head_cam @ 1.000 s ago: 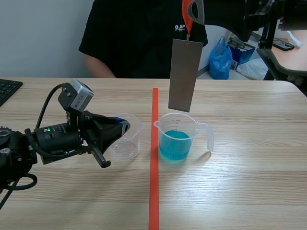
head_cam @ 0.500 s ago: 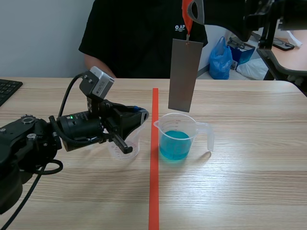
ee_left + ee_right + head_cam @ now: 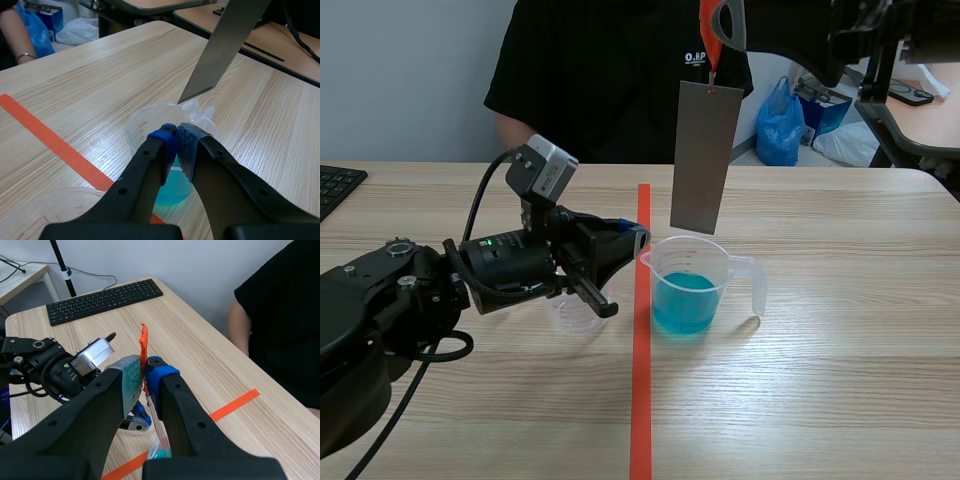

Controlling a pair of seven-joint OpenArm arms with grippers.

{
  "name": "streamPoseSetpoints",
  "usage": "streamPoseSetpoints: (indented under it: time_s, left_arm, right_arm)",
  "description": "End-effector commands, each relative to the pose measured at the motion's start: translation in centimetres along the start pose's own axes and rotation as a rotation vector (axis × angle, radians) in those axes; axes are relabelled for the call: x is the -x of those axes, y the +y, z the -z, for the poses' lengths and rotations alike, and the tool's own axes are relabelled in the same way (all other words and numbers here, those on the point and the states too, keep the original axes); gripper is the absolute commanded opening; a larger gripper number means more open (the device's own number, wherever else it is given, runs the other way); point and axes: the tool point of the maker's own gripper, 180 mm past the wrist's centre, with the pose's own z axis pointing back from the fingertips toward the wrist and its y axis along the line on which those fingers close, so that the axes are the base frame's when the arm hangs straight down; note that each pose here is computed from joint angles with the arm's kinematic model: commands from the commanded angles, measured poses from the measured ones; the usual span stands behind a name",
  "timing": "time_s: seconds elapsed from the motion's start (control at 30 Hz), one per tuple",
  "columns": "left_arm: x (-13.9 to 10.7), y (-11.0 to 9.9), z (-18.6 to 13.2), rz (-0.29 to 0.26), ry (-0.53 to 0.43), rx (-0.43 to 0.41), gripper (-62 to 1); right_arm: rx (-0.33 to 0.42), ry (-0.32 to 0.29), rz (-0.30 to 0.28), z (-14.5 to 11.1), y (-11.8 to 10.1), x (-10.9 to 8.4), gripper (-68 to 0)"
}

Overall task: Do the redox reaction experiment.
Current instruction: 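Raise the plate and point at it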

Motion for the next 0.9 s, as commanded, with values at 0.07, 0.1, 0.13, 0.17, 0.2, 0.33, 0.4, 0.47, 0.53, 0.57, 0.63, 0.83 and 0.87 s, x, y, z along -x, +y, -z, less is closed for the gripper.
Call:
streamPoseSetpoints:
  time_s: [0.07,0.1,0.13,0.17,0.2,0.33,0.4,0.47,0.53,0.57,0.63,0.83,0.87]
  left_arm:
    - [-2.31,-0.04,0.73,0.022,-0.06,0.011,-58.2]
    - [-2.38,0.0,0.76,0.024,-0.06,0.011,-58.2]
    - [-2.46,0.02,0.81,0.026,-0.061,0.011,-58.2]
    - [-2.58,0.02,0.88,0.027,-0.063,0.012,-58.2]
    - [-2.61,0.03,0.9,0.028,-0.064,0.012,-58.2]
    - [-2.7,0.06,0.93,0.029,-0.065,0.012,-58.2]
    - [-2.69,0.07,0.92,0.029,-0.065,0.012,-58.2]
    - [-2.69,0.07,0.92,0.029,-0.065,0.012,-58.2]
    - [-2.69,0.07,0.92,0.029,-0.065,0.012,-58.2]
    - [-2.69,0.07,0.92,0.029,-0.065,0.012,-58.2]
    - [-2.69,0.07,0.92,0.029,-0.065,0.012,-58.2]
    - [-2.69,0.2,0.92,0.03,-0.065,0.004,-58.2]
    - [-2.69,0.29,0.92,0.03,-0.065,-0.001,-58.2]
  right_arm:
    - [0.0,-0.042,-0.028,-0.35,-0.15,-1.66,-65.8]
    - [0.0,-0.043,-0.028,-0.35,-0.15,-1.66,-65.8]
    - [0.0,-0.043,-0.028,-0.35,-0.15,-1.66,-65.8]
    - [0.0,-0.043,-0.028,-0.35,-0.15,-1.66,-65.8]
    - [0.0,-0.042,-0.028,-0.35,-0.15,-1.66,-65.8]
    - [0.0,-0.042,-0.028,-0.35,-0.15,-1.66,-65.8]
    - [0.0,-0.042,-0.028,-0.35,-0.15,-1.66,-65.8]
    - [0.0,-0.042,-0.028,-0.35,-0.15,-1.66,-65.8]
    - [0.0,-0.042,-0.028,-0.35,-0.15,-1.66,-65.8]
    - [0.0,-0.042,-0.028,-0.35,-0.15,-1.66,-65.8]
    - [0.0,-0.042,-0.028,-0.35,-0.15,-1.66,-65.8]
    - [0.0,-0.043,-0.028,-0.35,-0.15,-1.66,-65.8]
    - [0.0,-0.043,-0.028,-0.35,-0.15,-1.66,-65.8]
